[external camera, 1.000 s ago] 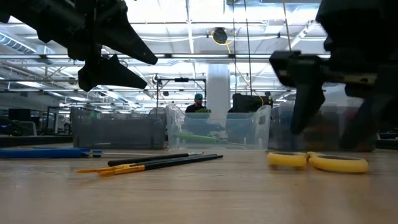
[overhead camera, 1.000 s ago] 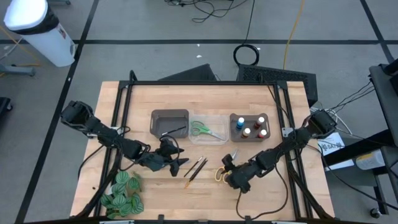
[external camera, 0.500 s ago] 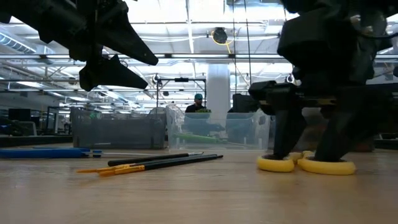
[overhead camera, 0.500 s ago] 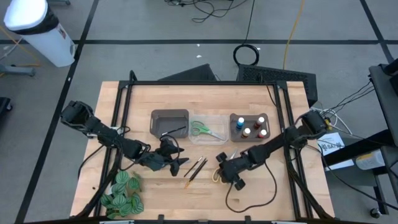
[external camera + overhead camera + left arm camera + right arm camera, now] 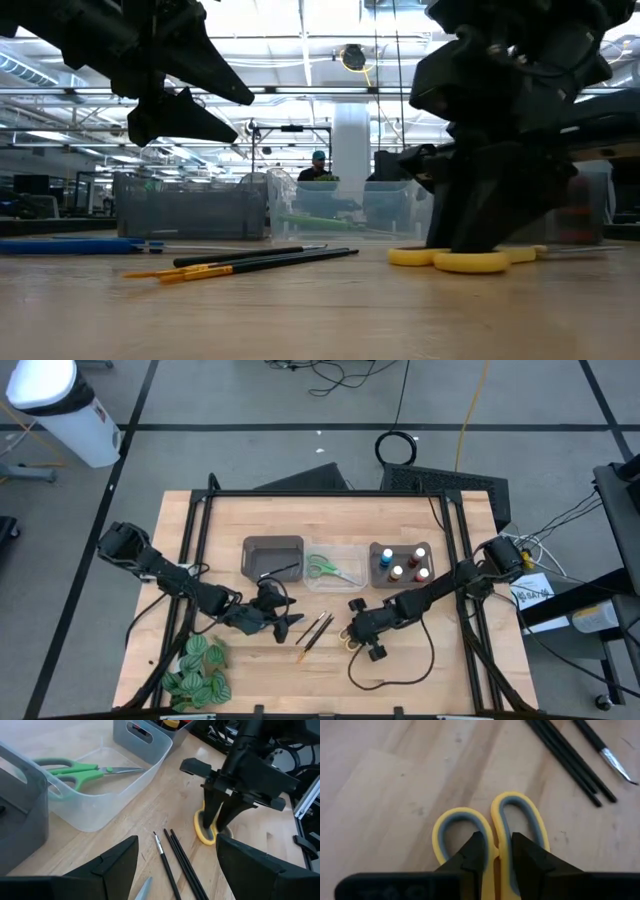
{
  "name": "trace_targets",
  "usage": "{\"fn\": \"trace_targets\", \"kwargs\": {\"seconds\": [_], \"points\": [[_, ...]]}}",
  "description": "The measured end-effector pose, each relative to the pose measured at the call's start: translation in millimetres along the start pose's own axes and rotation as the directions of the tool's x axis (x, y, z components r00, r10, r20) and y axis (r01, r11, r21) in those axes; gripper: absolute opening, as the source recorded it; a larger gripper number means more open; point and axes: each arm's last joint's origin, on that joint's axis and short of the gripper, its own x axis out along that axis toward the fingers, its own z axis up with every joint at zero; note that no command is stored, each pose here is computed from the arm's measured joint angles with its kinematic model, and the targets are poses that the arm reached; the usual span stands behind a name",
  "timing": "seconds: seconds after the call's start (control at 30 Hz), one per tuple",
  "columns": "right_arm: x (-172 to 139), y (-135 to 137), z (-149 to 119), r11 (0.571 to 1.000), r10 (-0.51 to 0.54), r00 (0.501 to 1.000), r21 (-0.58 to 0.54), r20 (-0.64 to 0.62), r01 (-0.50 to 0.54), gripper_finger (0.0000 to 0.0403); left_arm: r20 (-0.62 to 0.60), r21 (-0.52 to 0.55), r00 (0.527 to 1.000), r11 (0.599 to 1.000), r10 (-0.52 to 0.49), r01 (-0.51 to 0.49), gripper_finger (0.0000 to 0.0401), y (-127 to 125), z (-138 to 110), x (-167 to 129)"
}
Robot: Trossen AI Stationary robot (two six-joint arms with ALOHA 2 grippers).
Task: Pick & Place Paint Supplies
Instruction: Put the yellow scissors into the transparent bin
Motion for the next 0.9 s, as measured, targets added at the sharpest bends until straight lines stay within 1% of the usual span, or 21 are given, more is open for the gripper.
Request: {"fn": "trace_targets", "kwargs": {"seconds": [0.07,0.13,0.23,0.3,0.4,0.47,0.53,0.7,0.77,0.8,0.9], "points": [[0,-1,2,1.000,-0.003,1.000,0.019,0.019,0.003,0.0065,0.000,0.000,1.000,1.000,0.000,0.000,0.0278,0,0,0],[-4,-1,6,0.999,-0.006,0.998,0.033,0.068,0.003,0.0065,0.000,0.000,1.000,1.000,0.000,0.000,0.0278,0,0,0],[-12,1,14,0.999,-0.004,0.989,0.033,0.146,-0.001,0.0065,0.000,0.000,1.000,1.000,0.000,0.000,0.0278,0,0,0],[-22,1,24,0.999,-0.003,0.974,0.036,0.227,-0.005,0.0065,0.000,0.000,1.000,1.000,0.000,0.000,0.0278,0,0,0],[-41,2,38,0.997,0.002,0.940,0.066,0.340,-0.026,0.0065,-0.001,0.000,1.000,1.000,0.001,-0.001,0.0278,0,0,0],[-50,4,42,0.997,0.006,0.924,0.074,0.382,-0.036,0.0065,-0.001,0.000,1.000,1.000,0.001,-0.001,0.0278,0,0,0],[-60,7,48,0.997,0.009,0.897,0.067,0.442,-0.043,0.0065,0.000,-0.002,1.000,1.000,0.001,-0.001,0.0278,0,0,0],[-84,17,61,0.999,-0.028,0.822,0.051,0.568,-0.002,0.0065,-0.006,0.005,1.000,1.000,-0.005,0.005,0.0278,0,0,0],[-90,20,63,0.999,-0.047,0.799,0.043,0.599,0.026,0.0065,-0.006,0.008,1.000,1.000,-0.004,0.004,0.0278,0,0,0],[-92,19,66,0.998,-0.067,0.778,0.058,0.625,0.039,0.0065,-0.004,0.009,1.000,1.000,-0.002,0.002,0.0278,0,0,0],[-98,8,70,0.987,-0.156,0.737,0.130,0.658,0.093,0.0065,0.002,0.020,1.000,1.000,0.002,-0.002,0.0278,1,1,1]]}}
